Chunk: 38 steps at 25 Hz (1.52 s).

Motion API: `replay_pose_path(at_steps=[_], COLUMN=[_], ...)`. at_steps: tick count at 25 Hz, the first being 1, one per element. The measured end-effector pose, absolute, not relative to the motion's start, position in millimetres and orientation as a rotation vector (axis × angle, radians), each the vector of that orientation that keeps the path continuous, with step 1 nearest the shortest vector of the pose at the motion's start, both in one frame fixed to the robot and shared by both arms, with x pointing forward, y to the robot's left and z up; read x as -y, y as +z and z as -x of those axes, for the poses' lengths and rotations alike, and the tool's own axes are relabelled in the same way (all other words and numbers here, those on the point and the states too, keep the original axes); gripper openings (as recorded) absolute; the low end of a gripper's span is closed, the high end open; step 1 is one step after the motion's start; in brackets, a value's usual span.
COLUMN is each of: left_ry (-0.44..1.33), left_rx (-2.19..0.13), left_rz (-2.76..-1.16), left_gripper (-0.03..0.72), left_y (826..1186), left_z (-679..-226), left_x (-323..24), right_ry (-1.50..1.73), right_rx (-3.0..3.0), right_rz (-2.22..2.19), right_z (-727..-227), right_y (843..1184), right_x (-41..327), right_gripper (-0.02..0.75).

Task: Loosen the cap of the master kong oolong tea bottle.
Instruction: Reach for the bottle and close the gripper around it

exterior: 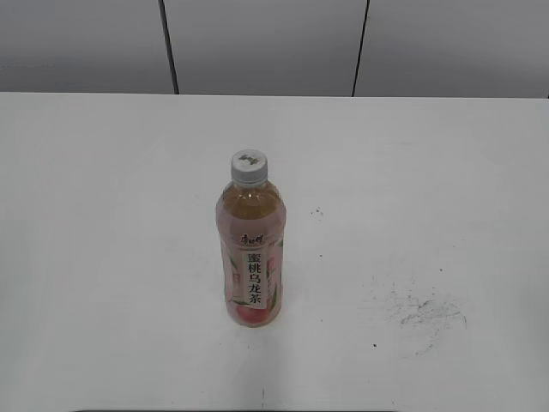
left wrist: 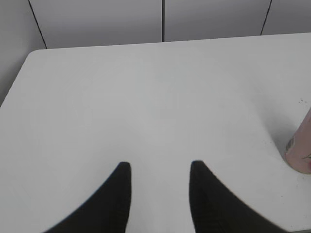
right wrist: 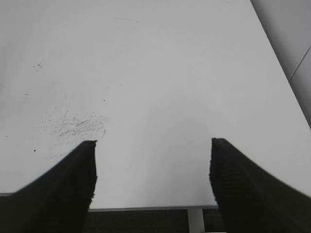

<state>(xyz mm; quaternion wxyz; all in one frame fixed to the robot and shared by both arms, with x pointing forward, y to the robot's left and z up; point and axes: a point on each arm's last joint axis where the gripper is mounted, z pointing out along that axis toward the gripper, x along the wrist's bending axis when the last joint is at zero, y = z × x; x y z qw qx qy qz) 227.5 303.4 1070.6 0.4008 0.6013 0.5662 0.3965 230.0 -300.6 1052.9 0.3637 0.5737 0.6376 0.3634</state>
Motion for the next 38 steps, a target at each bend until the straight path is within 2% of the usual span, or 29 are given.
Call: replay_pose_path(at_steps=[8, 15, 21, 24, 27, 29, 31, 38], left_ry=[1.023, 1.088, 0.902, 0.936, 0.994, 1.020, 1.064, 1.160], left_rx=[-1.400, -1.164, -1.212, -1.258, -1.290, -1.320, -1.336, -1.234], left_rz=[-1.488, -1.211, -1.039, -1.063, -1.073, -1.076, -1.106, -1.191], left_gripper=[0.247, 0.247, 0.250, 0.302, 0.430, 0.542, 0.603, 0.591], left_y=[1077, 1110, 1114, 1110, 1104, 1097, 1086, 1050], left_z=[-226, -242, -301, -336, -370, -393, -418, -475], left_x=[-303, -297, -290, -292, -295, -296, -298, -284], right_ry=[0.935, 0.935, 0.935, 0.935, 0.935, 0.935, 0.935, 0.935], right_rx=[-1.641, -1.641, -1.641, -1.641, -1.641, -1.641, -1.641, -1.641], right_rz=[-1.476, -1.476, -1.476, -1.476, -1.476, -1.476, -1.476, -1.476], right_z=[-230, -230, -230, -230, -230, -230, -230, -230], right_y=[1053, 1053, 1053, 1053, 1053, 1053, 1053, 1053], right_x=[301, 301, 301, 301, 301, 301, 301, 301], right_gripper=[0.545, 0.545, 0.545, 0.545, 0.545, 0.545, 0.545, 0.545])
